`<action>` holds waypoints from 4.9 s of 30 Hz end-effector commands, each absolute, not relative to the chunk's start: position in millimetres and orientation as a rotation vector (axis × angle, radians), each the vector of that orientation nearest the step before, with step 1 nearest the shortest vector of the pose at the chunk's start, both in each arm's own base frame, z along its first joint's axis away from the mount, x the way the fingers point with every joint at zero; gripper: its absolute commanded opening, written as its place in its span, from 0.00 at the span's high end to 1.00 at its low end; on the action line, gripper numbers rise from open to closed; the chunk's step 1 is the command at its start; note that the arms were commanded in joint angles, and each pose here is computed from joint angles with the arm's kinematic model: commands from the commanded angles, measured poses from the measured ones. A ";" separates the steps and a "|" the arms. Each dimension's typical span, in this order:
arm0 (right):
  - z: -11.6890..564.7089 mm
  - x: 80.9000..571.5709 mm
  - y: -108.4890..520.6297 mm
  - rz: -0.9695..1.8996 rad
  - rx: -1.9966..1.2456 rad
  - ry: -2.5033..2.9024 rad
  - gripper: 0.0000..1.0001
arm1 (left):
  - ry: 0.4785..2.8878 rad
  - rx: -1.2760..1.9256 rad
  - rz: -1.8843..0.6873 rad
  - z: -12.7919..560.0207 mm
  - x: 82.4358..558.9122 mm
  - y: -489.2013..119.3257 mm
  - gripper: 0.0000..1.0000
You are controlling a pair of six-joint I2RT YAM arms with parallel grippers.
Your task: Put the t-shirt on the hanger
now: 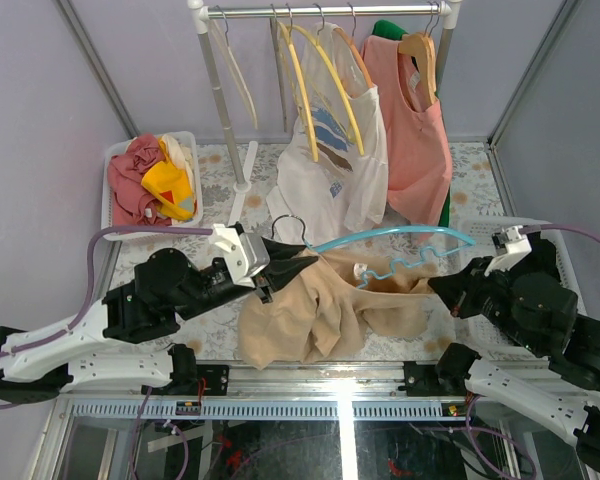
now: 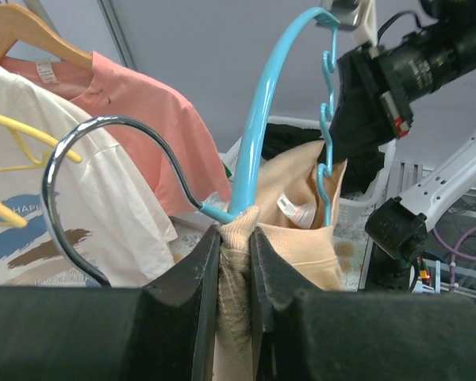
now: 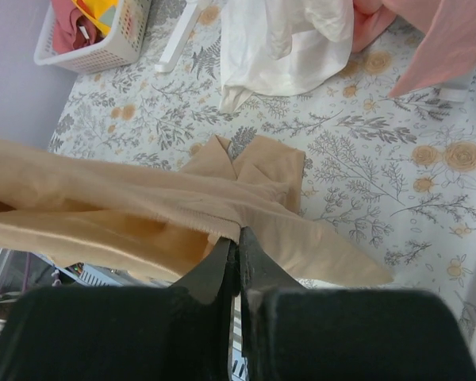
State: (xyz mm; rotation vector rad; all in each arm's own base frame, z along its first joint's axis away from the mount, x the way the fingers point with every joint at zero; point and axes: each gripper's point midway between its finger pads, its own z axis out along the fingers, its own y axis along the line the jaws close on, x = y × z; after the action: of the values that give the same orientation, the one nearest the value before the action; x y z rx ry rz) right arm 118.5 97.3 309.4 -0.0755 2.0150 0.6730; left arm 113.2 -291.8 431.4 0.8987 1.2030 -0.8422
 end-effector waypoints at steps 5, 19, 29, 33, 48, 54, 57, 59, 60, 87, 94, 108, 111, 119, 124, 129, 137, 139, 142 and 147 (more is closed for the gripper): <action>286.5 121.8 119.7 0.761 -0.058 2.032 1.00 | 0.999 0.728 -0.917 501.1 110.1 -279.8 1.00; 335.4 117.8 80.4 0.649 -0.036 1.957 1.00 | 1.068 0.769 -0.851 482.5 117.9 -281.3 1.00; 381.9 112.5 44.3 0.525 -0.039 1.916 1.00 | 1.101 0.816 -0.835 470.4 117.7 -285.7 1.00; 392.8 117.6 33.7 0.447 -0.036 1.904 1.00 | 1.113 0.846 -0.848 465.1 114.4 -288.8 1.00; 395.0 127.2 10.3 0.214 -0.092 1.921 1.00 | 1.315 0.940 -0.771 423.2 121.8 -293.4 1.00; 388.1 122.8 13.5 0.229 -0.131 1.946 1.00 | 1.407 0.947 -0.697 404.0 131.4 -291.5 1.00; 381.9 120.0 16.2 0.238 -0.155 1.968 1.00 | 1.435 0.942 -0.663 399.4 135.7 -289.7 1.00; 378.8 118.1 18.1 0.240 -0.173 1.987 1.00 | 1.452 0.941 -0.640 397.0 138.6 -289.2 1.00; 377.7 116.8 19.1 0.245 -0.183 1.996 1.00 | 1.463 0.943 -0.624 394.9 140.7 -289.2 1.00; 338.4 150.1 65.3 0.096 -0.316 2.150 1.00 | 1.505 1.132 -0.193 378.0 138.5 -301.3 1.00; 329.5 165.0 81.6 0.061 -0.336 2.163 1.00 | 1.460 1.163 -0.030 375.4 130.3 -311.2 1.00; 324.3 181.4 139.9 0.184 -0.483 2.197 1.00 | 1.313 1.213 0.016 410.4 99.6 -342.9 1.00; 303.0 180.4 150.9 0.214 -0.503 2.237 1.00 | 1.286 1.203 0.006 415.2 91.8 -346.8 1.00; 303.1 181.2 141.3 0.135 -0.512 2.264 1.00 | 1.303 1.312 0.060 385.6 78.7 -341.5 1.00; 313.9 195.4 157.3 0.136 -0.509 2.247 1.00 | 1.280 1.402 0.015 366.2 59.0 -355.8 1.00; 315.8 195.3 204.1 0.377 -0.544 2.235 1.00 | 1.276 1.414 -0.011 347.5 54.7 -361.8 1.00; 291.5 184.1 195.7 0.424 -0.489 2.250 1.00 | 1.271 1.281 -0.112 356.8 59.9 -350.7 1.00; 306.2 177.9 195.0 0.480 -0.483 2.220 1.00 | 1.279 1.217 -0.135 363.8 64.4 -342.8 1.00; 339.2 166.2 191.6 0.589 -0.455 2.143 1.00 | 1.278 1.066 -0.186 381.8 73.9 -329.3 1.00; 409.8 148.1 176.9 0.718 -0.434 1.974 1.00 | 1.249 0.927 -0.205 403.7 86.0 -310.1 1.00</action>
State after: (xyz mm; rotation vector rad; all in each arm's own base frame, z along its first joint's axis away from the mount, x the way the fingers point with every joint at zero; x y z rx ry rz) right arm 167.9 180.6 343.1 -0.4497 2.1471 0.5296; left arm 127.8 -303.2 343.4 1.1398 1.3468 0.0399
